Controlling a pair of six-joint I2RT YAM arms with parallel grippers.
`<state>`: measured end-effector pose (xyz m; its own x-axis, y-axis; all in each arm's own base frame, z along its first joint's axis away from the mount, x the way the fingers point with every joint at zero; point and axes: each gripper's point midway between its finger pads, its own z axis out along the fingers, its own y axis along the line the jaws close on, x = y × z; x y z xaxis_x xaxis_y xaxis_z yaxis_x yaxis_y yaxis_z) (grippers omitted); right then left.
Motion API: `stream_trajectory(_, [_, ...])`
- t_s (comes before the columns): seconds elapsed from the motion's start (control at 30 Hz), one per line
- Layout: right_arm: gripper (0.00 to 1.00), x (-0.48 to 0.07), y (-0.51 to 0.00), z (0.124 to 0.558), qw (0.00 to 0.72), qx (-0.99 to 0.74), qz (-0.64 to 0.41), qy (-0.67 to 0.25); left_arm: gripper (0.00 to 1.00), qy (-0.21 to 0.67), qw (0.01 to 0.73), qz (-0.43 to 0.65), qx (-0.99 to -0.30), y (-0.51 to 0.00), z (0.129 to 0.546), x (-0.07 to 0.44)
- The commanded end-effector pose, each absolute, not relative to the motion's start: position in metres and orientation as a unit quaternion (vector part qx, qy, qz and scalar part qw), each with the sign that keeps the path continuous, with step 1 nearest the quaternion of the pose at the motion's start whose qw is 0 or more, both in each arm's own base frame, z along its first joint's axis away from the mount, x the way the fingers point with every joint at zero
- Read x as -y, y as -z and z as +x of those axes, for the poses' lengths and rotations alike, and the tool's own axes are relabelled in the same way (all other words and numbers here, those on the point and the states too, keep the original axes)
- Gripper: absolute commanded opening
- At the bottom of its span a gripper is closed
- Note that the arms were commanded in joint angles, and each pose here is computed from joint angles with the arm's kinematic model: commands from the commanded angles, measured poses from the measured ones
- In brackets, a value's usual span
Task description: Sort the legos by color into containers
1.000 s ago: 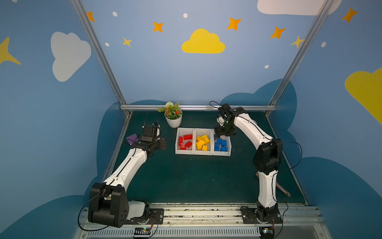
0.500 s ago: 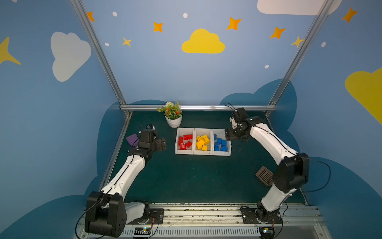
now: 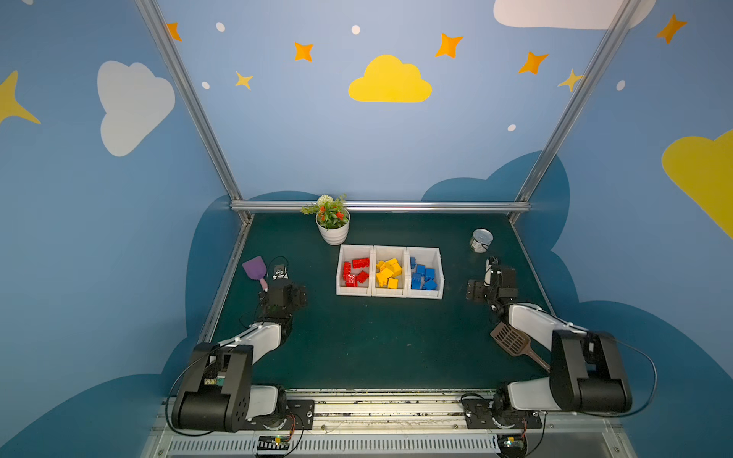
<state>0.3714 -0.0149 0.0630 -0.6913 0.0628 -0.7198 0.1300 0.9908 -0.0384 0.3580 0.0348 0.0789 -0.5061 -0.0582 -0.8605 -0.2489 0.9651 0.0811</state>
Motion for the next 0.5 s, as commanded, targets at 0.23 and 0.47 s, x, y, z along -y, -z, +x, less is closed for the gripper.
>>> stream_trajectory(0.23, [0.99,0.002,-0.089,0.389,0.529,-0.847,0.053,-0.022,0.99,-0.017,0.558,-0.041,-0.829,-0.082,0.394,-0.014])
stream_trajectory(0.47, [0.99,0.001,-0.085,0.39,0.487,-0.872,0.056,-0.008,0.99,-0.017,0.542,-0.03,-0.84,-0.082,0.393,-0.012])
